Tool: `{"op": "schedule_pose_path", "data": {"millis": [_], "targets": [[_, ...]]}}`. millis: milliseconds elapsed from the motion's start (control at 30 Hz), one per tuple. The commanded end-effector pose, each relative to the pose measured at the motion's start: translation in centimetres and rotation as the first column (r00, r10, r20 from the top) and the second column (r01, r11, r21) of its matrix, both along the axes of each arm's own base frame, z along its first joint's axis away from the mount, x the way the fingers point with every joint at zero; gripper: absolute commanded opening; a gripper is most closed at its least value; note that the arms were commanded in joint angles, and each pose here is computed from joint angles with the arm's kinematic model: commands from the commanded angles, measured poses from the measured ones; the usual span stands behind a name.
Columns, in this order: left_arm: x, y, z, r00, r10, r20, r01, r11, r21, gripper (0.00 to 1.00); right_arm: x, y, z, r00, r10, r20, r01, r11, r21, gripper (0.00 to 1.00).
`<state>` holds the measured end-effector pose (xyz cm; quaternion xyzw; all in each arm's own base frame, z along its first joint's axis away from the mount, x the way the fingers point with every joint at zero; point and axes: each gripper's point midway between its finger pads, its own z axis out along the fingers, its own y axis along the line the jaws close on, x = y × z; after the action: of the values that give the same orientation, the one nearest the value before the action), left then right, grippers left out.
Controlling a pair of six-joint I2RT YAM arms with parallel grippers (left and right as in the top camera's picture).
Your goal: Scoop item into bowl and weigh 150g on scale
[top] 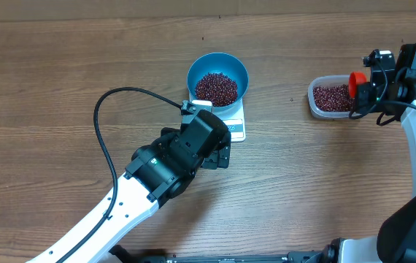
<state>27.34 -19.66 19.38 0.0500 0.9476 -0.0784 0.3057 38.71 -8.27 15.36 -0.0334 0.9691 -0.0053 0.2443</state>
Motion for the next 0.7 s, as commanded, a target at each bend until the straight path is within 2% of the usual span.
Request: {"op": "schedule_pose_path", "data": {"millis": [0,300,667], "targets": [[0.1,0.0,0.1,1.000,0.014,0.004,-0.014,1.000,-0.001,0.99,0.1,-0.3,-1.4,0.999,-0.012,-0.040,0.012,1.000,0.000,0.04],[0.1,0.0,0.1,1.000,0.014,0.004,-0.014,1.000,-0.001,1.00,0.1,0.0,-6.5,0.986,-0.003,-0.166,0.012,0.999,0.052,0.04],[0.1,0.0,0.1,1.000,0.014,0.004,-0.014,1.000,-0.001,1.00,0.6,0.2,-6.9,0.988,0.006,-0.157,0.005,0.998,0.069,0.04]]}}
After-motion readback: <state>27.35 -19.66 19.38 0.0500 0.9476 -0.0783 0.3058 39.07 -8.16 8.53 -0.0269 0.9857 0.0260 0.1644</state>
